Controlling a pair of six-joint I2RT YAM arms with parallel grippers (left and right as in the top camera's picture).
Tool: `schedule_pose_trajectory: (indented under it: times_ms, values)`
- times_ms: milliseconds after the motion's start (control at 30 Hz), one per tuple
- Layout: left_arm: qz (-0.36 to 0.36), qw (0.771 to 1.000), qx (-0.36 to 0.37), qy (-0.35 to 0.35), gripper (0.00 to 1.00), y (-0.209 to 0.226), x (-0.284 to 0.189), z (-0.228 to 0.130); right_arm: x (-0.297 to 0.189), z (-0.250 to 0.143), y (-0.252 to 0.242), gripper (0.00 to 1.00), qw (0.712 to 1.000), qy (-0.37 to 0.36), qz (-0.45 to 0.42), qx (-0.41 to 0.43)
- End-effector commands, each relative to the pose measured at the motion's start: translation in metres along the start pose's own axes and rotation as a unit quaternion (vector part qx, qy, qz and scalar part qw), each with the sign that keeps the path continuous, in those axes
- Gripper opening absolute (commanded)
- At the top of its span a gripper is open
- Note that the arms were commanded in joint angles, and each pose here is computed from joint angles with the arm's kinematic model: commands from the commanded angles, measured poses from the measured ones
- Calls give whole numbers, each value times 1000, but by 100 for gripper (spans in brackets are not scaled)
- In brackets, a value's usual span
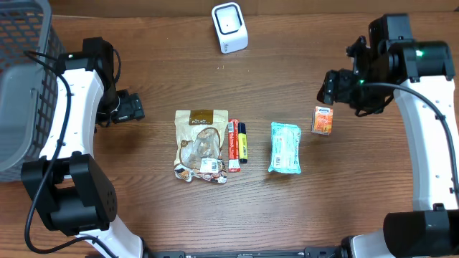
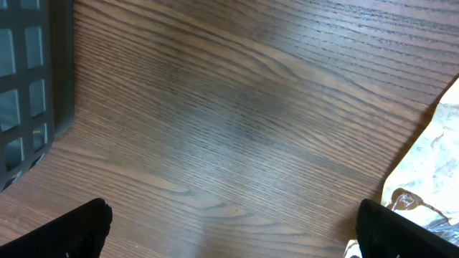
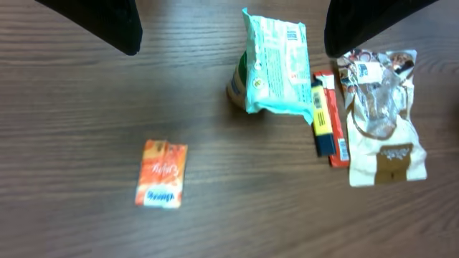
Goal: Scan the item barcode
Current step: 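Move the right gripper to the clear teal packet and grasp it, then lift the teal packet and set it down behind the green jar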
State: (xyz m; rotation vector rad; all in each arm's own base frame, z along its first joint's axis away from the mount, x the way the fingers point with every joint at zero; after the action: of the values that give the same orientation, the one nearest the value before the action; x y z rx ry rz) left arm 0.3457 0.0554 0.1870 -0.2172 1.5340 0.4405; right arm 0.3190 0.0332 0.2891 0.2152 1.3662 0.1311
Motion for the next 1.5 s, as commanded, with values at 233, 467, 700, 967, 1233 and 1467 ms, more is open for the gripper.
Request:
schedule_pose_trajectory:
  times_ms: [233,467,700,967,1233,1467]
  values:
    - [-3,1000,16,-2,100,-5,-2,1,94,-39,16,78,992,103,64,-30]
    - [-3,1000,16,-2,100,-5,-2,1,115,-51,17,77,990,119,69,-35]
    - [-3,1000,16,-2,100,-5,-2,1,139,-59,11,60,990,114,72,-37]
    - [-3,1000,16,-2,100,-5,-2,1,142,-61,12,33,989,114,85,-36]
    - [-3,1000,16,-2,99,-5,-2,1,135,-63,25,4,979,113,150,-73]
    - [-3,1000,16,-2,100,-5,-2,1,93,-46,46,4,967,41,233,-97]
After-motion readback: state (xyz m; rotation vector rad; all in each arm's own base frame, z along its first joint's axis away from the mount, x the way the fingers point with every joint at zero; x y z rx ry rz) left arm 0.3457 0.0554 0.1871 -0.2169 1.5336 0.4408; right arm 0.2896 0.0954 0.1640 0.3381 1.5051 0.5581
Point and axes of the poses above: each gripper's point midway between its finger pads, its own x axis out along the fingers, its own y axis along the line the jaws close on, z = x × y, the point moved 7 cm from there along -x, back along the fingers, and after that the axes turned 3 degrees about -x, right-handed, at the moved point
